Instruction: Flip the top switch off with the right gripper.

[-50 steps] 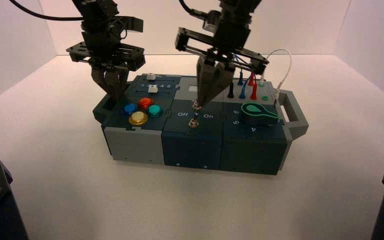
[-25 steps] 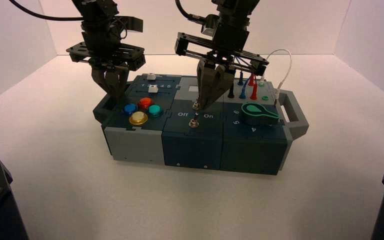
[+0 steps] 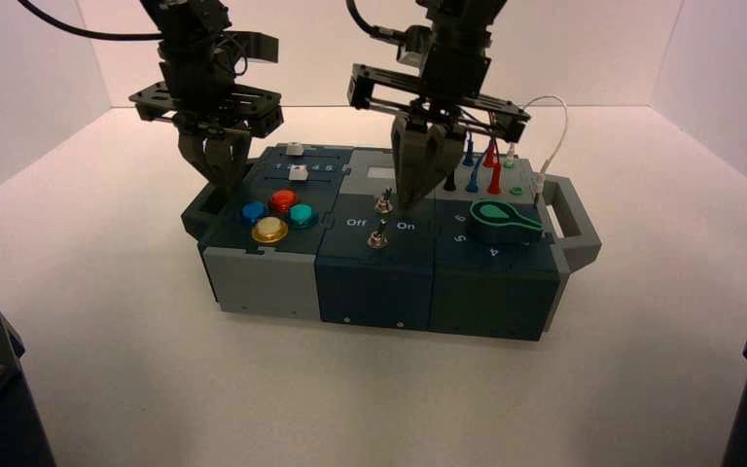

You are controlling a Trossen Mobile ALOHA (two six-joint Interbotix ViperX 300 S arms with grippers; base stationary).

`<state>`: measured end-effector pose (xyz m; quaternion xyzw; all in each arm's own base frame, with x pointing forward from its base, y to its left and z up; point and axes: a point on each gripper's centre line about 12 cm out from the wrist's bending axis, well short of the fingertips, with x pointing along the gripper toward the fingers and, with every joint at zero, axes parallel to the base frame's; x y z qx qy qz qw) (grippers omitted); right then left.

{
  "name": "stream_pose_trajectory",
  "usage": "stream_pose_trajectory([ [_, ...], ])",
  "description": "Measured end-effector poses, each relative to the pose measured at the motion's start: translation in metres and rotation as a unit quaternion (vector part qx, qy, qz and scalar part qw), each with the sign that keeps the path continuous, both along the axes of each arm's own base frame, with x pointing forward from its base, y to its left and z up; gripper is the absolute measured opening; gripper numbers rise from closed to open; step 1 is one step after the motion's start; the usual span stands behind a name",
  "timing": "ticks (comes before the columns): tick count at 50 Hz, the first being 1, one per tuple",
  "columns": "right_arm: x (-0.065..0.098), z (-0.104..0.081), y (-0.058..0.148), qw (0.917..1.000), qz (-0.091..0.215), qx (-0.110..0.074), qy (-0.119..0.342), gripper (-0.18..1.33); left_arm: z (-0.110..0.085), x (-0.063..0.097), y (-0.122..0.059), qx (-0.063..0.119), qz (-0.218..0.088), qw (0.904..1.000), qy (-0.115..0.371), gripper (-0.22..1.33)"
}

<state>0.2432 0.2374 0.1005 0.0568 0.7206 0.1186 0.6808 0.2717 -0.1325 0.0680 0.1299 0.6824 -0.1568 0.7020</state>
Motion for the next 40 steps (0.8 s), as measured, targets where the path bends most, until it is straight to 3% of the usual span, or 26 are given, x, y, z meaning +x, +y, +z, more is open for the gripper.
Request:
stream_pose_trajectory([
  [16, 0.0071, 0.0063, 0.0037, 1.0000, 0.000, 0.005, -0.007, -0.14, 0.0002, -0.0004, 0.0002, 0.000, 0.000, 1.0000, 0.000, -0.16],
  [40, 0.0051, 0.0062, 0.0038, 1.0000, 0.003, 0.002, -0.002, -0.14, 0.0002, -0.0004, 0.0002, 0.000, 0.000, 1.0000, 0.000, -0.16],
])
